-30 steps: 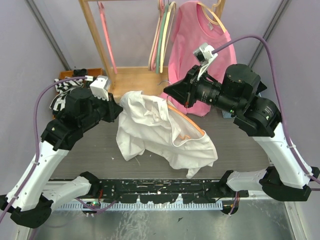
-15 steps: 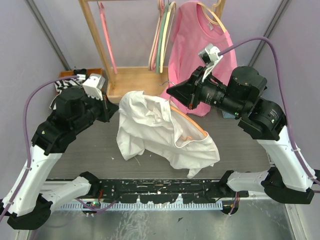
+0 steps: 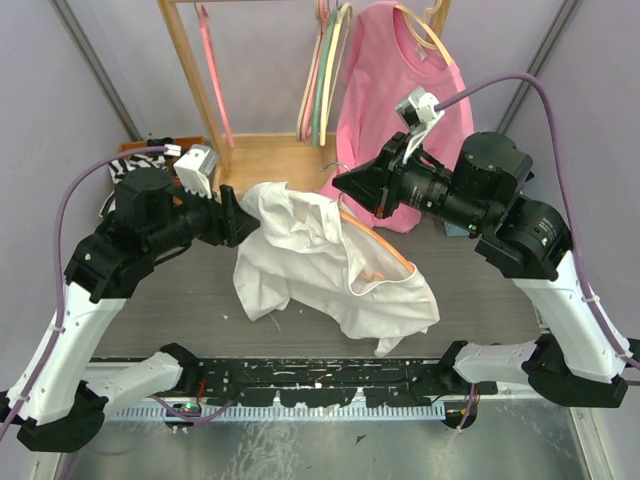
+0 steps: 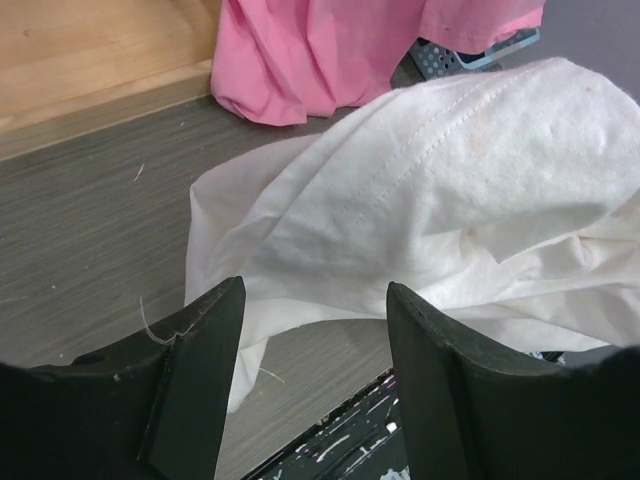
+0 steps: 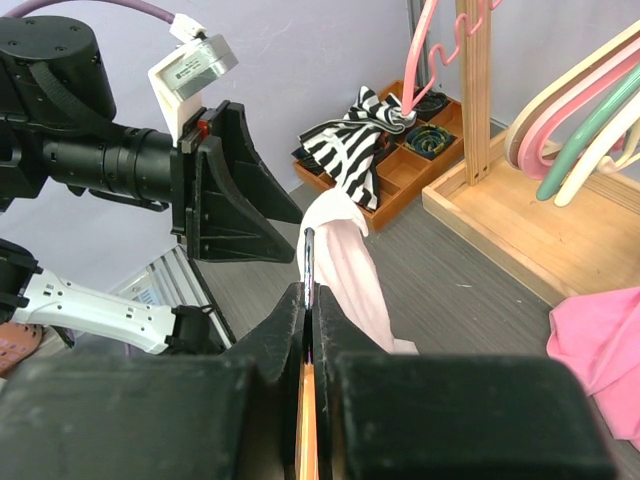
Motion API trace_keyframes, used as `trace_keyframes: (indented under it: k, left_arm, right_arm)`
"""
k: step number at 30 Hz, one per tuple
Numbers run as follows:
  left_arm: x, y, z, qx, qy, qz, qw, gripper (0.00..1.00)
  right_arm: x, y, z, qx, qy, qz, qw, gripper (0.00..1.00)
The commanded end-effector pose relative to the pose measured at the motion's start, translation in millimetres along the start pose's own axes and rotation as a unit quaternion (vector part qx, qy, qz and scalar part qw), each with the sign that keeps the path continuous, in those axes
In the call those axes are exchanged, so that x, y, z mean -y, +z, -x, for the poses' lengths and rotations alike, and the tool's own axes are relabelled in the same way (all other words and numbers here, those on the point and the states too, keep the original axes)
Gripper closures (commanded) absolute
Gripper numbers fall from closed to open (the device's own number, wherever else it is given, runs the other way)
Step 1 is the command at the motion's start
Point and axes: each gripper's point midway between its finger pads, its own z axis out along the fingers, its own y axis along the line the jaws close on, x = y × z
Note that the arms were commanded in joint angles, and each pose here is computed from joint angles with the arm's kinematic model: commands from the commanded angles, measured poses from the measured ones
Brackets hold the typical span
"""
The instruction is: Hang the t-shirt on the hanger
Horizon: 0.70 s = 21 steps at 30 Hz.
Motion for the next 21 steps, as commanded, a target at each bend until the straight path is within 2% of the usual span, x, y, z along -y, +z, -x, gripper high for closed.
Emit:
trace_keyframes:
  k: [1,11,16,21]
  left_arm:
    - [4.9,5.0,9.3,-0.002,-0.009,-0.006,1.000,0.34]
    - [1.7,20.5,9.5,-0.016,-0.043,0.010,0.999,0.35]
    - [-8.5,23.3,10.1,-0.012,-0.063,0.042,0.997,0.50]
    - [-9.9,22.0,13.8,-0.003,-0.073,0.049,0.996,0.74]
  right_arm:
    - [-14.0,-6.1,43.2,0.074,-0.006,0.024,0.997,0.99]
    - [-13.5,3.7,38.2,0.069,-0.002,0.029,0.997,0.99]
    - [-13.7,6.4,35.8,0.067,0.000,0.032,0.997,0.99]
    - [-13.4,6.8,33.5,0.066,0.002,0.032,0.997,0.99]
